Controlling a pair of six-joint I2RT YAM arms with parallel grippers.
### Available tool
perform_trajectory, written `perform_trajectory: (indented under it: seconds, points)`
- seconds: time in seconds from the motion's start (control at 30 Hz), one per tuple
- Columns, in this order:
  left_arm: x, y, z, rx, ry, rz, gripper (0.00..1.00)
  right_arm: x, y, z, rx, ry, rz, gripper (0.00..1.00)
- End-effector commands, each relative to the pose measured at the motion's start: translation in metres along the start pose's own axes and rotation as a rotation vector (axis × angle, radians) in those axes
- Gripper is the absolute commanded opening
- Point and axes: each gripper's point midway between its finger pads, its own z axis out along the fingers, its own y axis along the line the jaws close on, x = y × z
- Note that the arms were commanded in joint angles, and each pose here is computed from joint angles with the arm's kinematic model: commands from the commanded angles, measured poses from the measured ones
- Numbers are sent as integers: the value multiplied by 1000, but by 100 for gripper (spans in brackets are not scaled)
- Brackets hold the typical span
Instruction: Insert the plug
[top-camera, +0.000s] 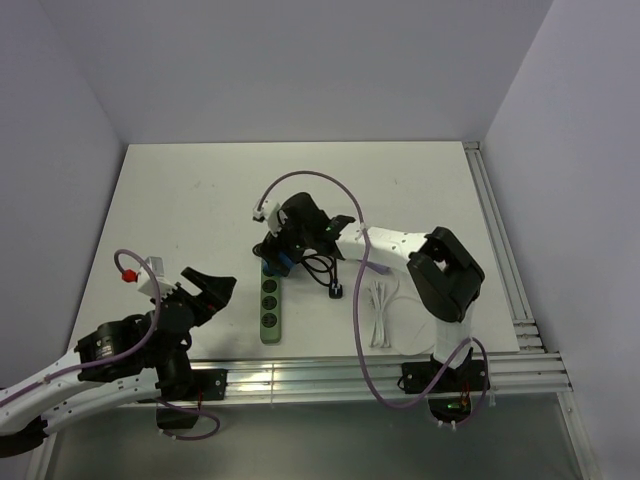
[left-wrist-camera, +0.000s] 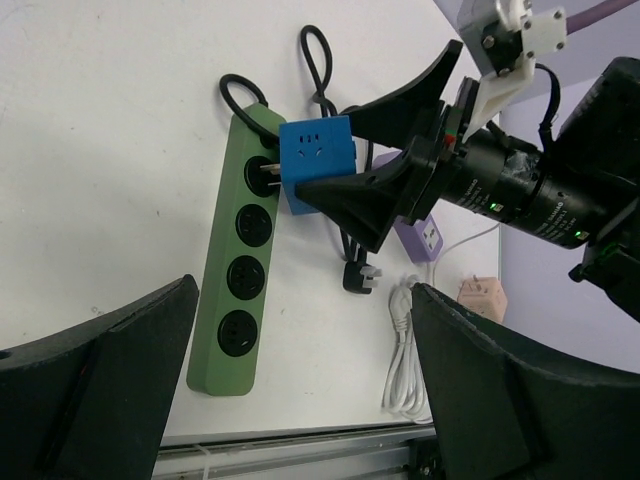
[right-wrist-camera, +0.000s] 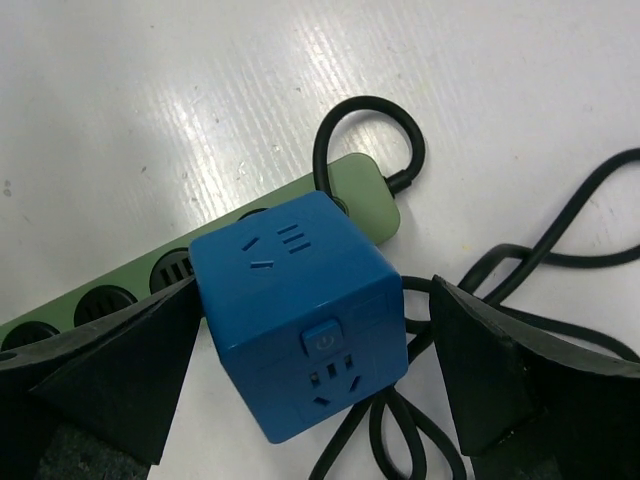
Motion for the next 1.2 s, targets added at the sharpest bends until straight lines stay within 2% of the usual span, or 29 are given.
perform_trajectory:
  seconds: [0.0, 0.17, 0.27, 0.37, 0.43, 0.53, 0.73, 0.8, 0.97, 1.07, 1.1, 1.17]
  points:
    - [5, -6, 3, 10, 14, -15, 93, -39, -13, -25, 100, -94, 45, 100]
    - [2, -4, 2, 10, 3, -14, 93, -29, -12, -35, 140, -82, 158, 100]
    - [0, -1, 1, 5, -4, -17, 93, -28, -11, -50, 172, -141, 189, 100]
    - [-1, -1, 0, 9, -5, -20, 93, -32, -9, -68, 207, -205, 287, 100]
    - [-3, 0, -1, 11, -8, -22, 93, -32, -5, -76, 207, -180, 385, 100]
    - [-4, 1, -2, 12, -15, -27, 93, -36, 12, -78, 107, -147, 479, 100]
    - [-5, -1, -2, 22, -14, -30, 93, -65, 46, -94, -82, -258, 642, 100]
    - [-5, 0, -3, 17, -13, -27, 93, -65, 47, -97, -91, -259, 709, 100]
    - [-8, 0, -5, 21, -17, -30, 93, -52, 12, -100, 63, -261, 898, 100]
    - [-8, -1, -6, 33, -15, -36, 93, -42, -3, -93, 117, -199, 1059, 93]
    - [-8, -2, -6, 38, -14, -39, 93, -33, -11, -88, 182, -149, 1109, 92]
    - [-9, -3, -6, 40, -13, -40, 93, -26, -14, -82, 222, -98, 1153, 90]
